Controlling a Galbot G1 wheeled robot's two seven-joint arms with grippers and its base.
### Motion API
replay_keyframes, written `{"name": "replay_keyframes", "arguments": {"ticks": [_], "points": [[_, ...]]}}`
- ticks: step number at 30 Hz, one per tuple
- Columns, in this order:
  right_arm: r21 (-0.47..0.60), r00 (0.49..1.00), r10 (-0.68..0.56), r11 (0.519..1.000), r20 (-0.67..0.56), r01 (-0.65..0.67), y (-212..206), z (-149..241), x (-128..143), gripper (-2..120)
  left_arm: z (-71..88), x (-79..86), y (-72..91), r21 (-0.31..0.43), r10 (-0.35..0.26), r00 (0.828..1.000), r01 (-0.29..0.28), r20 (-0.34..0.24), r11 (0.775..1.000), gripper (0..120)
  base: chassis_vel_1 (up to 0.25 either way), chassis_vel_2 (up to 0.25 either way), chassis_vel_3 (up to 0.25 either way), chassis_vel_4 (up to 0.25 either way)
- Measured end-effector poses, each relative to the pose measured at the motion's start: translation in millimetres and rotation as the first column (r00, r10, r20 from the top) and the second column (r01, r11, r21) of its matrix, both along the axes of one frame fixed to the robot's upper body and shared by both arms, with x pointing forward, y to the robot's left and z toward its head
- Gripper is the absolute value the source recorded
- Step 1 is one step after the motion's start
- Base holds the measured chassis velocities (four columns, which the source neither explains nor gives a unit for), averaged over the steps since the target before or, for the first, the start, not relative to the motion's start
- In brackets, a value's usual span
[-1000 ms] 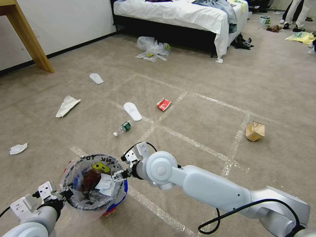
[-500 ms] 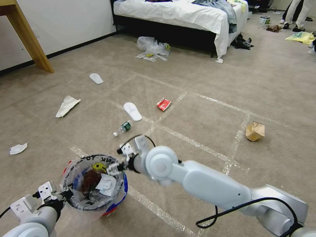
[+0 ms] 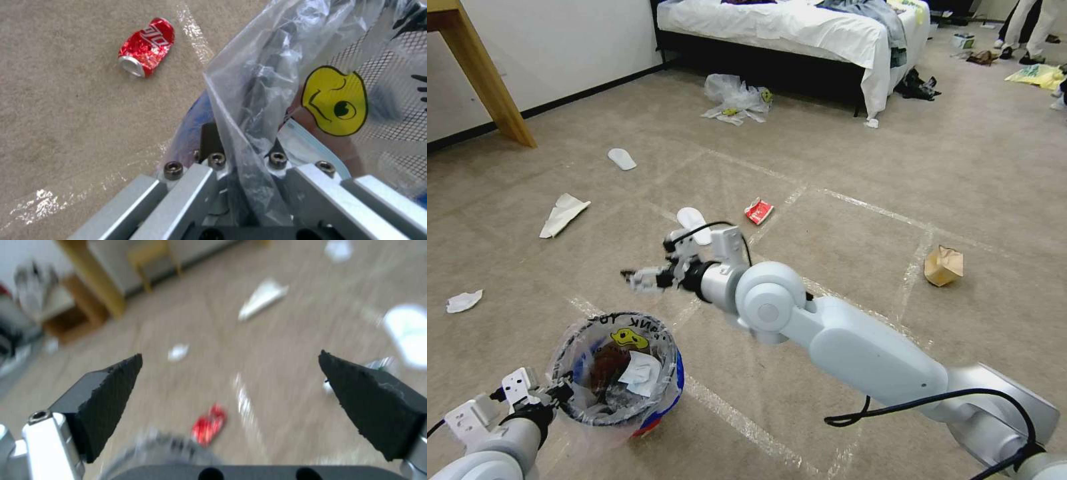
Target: Pick up the trash bin and place the garbage on the floor into it.
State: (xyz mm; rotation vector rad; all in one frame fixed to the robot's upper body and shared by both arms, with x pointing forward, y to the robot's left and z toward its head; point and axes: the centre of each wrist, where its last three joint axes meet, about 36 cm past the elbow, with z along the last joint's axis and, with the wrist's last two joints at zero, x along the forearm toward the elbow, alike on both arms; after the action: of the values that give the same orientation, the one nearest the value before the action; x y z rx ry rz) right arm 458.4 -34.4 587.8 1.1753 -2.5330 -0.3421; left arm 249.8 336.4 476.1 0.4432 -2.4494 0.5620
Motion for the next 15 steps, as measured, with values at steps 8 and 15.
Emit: {"name": "replay_keyframes", "arguments": {"ticks": [8,15], "points": [[0.234,0.920,-0.244,0.956,0.307,0.176,-92,-4,32,100,8.4,-2.7,6.3,0.025,0.009,1.000,-0.009,0.014,1.000,1,0.000,0.000,0.000,0.000],[0.344,0.736,-0.481,0.872,0.476,0.347,-181,-14,28,100,15.3,-3.0,14.4,0.055,0.025,0.999,-0.027,0.035,0.998,1,0.000,0.000,0.000,0.000]]}}
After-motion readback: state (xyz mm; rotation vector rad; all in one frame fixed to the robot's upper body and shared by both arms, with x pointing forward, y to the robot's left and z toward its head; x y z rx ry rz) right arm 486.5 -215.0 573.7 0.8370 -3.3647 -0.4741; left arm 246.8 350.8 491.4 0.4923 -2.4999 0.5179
